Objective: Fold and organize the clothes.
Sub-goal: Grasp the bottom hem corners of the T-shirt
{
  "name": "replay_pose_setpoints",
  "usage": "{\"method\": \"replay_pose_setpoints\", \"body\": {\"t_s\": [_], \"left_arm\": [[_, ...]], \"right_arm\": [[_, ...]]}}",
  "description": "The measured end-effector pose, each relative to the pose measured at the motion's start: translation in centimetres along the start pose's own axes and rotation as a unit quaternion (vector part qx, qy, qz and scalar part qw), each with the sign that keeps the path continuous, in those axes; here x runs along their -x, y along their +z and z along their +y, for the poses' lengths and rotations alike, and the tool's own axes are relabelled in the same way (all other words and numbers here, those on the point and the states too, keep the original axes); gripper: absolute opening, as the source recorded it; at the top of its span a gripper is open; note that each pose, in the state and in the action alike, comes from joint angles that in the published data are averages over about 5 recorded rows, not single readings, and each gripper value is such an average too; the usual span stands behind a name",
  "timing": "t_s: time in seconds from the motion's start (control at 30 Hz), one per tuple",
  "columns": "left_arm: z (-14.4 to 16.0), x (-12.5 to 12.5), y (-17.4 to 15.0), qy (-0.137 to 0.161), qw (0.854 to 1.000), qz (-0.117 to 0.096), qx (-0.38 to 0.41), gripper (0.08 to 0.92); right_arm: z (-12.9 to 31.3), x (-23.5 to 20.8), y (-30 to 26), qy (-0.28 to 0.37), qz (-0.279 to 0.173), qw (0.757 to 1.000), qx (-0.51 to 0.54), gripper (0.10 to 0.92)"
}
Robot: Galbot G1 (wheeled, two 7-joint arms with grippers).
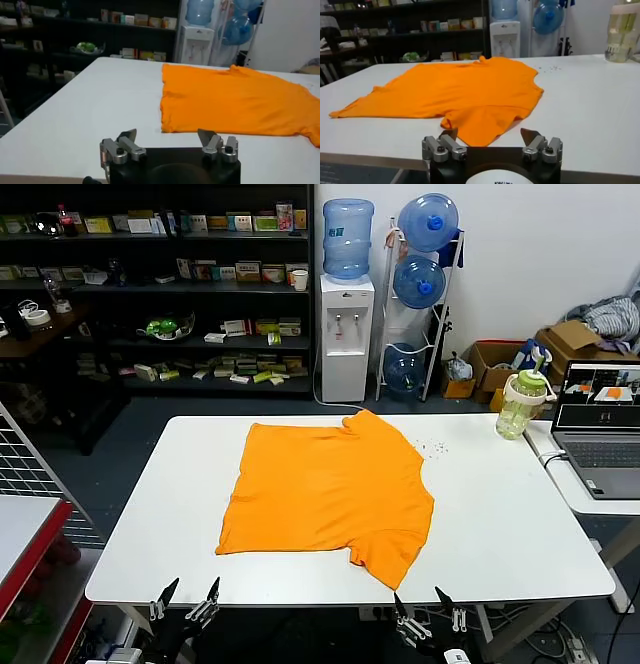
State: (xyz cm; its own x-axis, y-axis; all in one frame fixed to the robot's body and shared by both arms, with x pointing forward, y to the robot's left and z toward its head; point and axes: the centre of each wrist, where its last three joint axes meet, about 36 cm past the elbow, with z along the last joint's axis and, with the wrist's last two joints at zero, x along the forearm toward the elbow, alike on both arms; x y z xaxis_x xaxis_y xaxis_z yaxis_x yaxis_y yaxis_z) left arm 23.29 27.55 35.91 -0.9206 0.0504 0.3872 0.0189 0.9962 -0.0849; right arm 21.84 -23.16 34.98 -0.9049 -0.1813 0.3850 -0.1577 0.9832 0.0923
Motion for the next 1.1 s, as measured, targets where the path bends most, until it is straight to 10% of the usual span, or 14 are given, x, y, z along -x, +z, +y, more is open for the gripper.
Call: {"method": "replay_pose_setpoints", "body": {"t_s": [0.9, 1.1], "left_arm": [[0.9, 10.0, 0.6, 0.002, 1.0, -0.003, -0.001, 0.823], [0.7, 11.3, 1.1, 0.0, 1.0, 0.004, -0.002, 0.764]], "right_arm": [[0.6, 9.3, 0.6, 0.026, 0.024, 0.999, 0.004, 0.814], [0.8, 10.0, 0.9, 0.026, 0.032, 0.999, 0.002, 0.675]]}}
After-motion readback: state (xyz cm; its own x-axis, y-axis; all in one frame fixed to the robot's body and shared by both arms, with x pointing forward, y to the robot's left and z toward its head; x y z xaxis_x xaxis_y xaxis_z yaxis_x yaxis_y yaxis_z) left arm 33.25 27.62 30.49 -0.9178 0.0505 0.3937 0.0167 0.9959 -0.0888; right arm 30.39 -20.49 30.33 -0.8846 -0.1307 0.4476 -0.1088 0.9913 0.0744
